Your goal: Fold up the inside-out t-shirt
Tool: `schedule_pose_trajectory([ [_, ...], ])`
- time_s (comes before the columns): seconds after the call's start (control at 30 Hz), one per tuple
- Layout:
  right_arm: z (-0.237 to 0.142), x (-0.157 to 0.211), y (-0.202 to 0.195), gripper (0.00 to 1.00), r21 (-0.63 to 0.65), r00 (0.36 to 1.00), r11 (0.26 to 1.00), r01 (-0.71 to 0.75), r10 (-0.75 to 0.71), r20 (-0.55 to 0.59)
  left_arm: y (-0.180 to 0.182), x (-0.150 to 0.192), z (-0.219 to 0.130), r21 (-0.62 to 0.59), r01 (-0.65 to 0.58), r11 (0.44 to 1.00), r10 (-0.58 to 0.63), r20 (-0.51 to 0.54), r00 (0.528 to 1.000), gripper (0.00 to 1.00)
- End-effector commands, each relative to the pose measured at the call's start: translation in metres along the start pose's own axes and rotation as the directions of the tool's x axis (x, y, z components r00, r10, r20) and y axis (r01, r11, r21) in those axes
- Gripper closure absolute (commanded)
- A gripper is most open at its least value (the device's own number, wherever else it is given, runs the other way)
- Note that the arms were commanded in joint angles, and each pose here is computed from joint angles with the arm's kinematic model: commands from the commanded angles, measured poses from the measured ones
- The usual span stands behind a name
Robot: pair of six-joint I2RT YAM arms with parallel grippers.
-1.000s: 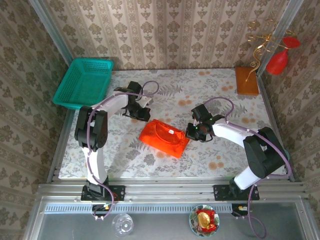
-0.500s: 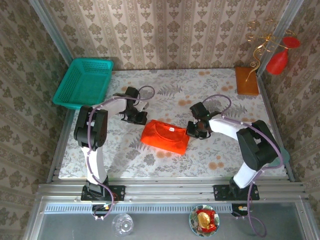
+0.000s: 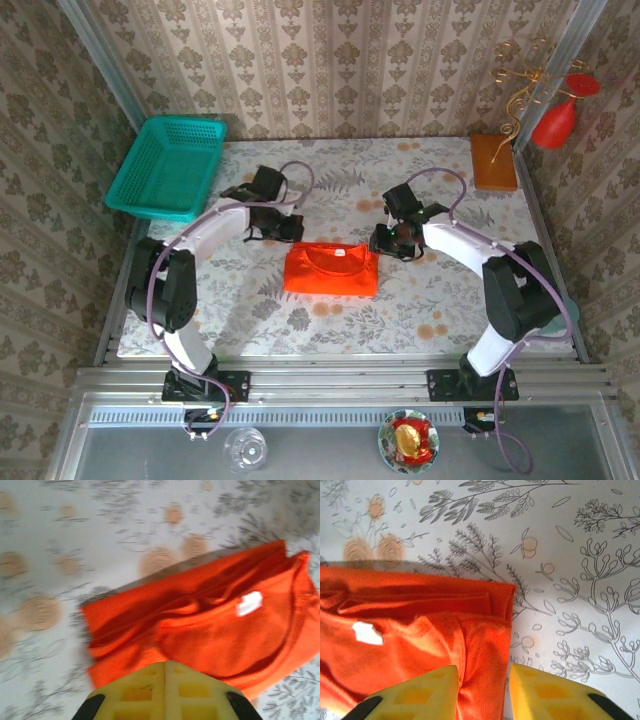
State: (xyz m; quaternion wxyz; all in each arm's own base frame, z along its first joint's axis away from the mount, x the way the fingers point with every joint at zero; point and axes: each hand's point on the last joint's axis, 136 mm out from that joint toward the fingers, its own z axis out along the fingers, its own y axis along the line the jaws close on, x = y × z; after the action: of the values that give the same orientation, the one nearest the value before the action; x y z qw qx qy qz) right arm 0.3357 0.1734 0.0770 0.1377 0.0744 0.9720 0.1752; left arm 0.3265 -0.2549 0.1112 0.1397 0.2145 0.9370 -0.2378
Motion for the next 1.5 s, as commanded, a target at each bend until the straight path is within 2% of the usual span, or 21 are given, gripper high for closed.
schedule_pose_trajectory([
  [0.0, -0.006, 0.024, 0.002, 0.63, -0.053, 0.997, 0.998, -0.043, 0.039, -0.071, -0.021, 0.006, 0.018, 0.014, -0.005, 1.000, 0.006, -0.050, 0.999, 0.99],
  [0.13, -0.003, 0.037, 0.003, 0.59, -0.080, 0.991, 0.994, -0.072, 0.062, -0.118, -0.018, 0.019, 0.043, -0.043, -0.027, 0.999, 0.022, -0.122, 0.992, 0.99],
  [0.23, 0.002, 0.042, -0.002, 0.57, -0.063, 0.988, 0.995, -0.082, 0.073, -0.135, 0.002, 0.032, 0.058, -0.128, -0.040, 0.991, 0.017, -0.182, 0.983, 1.00],
  [0.37, 0.012, 0.041, 0.004, 0.56, -0.109, 0.986, 0.990, -0.091, 0.074, -0.147, 0.024, 0.048, 0.071, -0.208, -0.063, 0.976, 0.010, -0.247, 0.969, 1.00],
  [0.57, 0.027, 0.040, 0.020, 0.57, -0.197, 0.981, 0.975, -0.106, 0.070, -0.178, 0.030, 0.059, 0.080, -0.215, -0.064, 0.975, 0.000, -0.284, 0.959, 1.00],
  [0.63, 0.028, 0.036, 0.025, 0.62, -0.215, 0.983, 0.971, -0.106, 0.069, -0.172, 0.031, 0.060, 0.081, -0.214, -0.060, 0.975, -0.003, -0.283, 0.959, 1.00],
  [0.83, 0.011, 0.022, 0.054, 0.91, -0.320, 0.993, 0.947, -0.038, 0.001, -0.115, 0.029, 0.058, 0.079, -0.212, -0.055, 0.976, -0.005, -0.275, 0.961, 1.00],
  [0.93, 0.011, 0.025, 0.061, 0.97, -0.336, 0.993, 0.942, -0.009, -0.032, -0.117, 0.029, 0.059, 0.080, -0.211, -0.055, 0.976, -0.006, -0.278, 0.961, 1.00],
  [1.0, 0.020, 0.028, 0.052, 0.97, -0.290, 0.990, 0.957, -0.024, -0.017, -0.140, 0.030, 0.060, 0.080, -0.211, -0.053, 0.976, -0.009, -0.284, 0.959, 1.00],
  [1.1, 0.039, 0.033, 0.024, 0.96, -0.167, 0.984, 0.983, -0.077, 0.047, -0.174, 0.030, 0.061, 0.080, -0.211, -0.052, 0.976, -0.011, -0.288, 0.958, 1.00],
  [1.23, 0.052, 0.039, -0.004, 0.89, -0.028, 0.978, 0.995, -0.092, 0.085, -0.191, 0.031, 0.065, 0.080, -0.216, -0.053, 0.975, -0.013, -0.294, 0.956, 1.00],
  [1.47, 0.029, 0.029, -0.002, 0.73, -0.009, 0.988, 0.998, -0.063, 0.061, -0.141, 0.031, 0.065, 0.079, -0.217, -0.054, 0.975, -0.013, -0.294, 0.956, 1.00],
])
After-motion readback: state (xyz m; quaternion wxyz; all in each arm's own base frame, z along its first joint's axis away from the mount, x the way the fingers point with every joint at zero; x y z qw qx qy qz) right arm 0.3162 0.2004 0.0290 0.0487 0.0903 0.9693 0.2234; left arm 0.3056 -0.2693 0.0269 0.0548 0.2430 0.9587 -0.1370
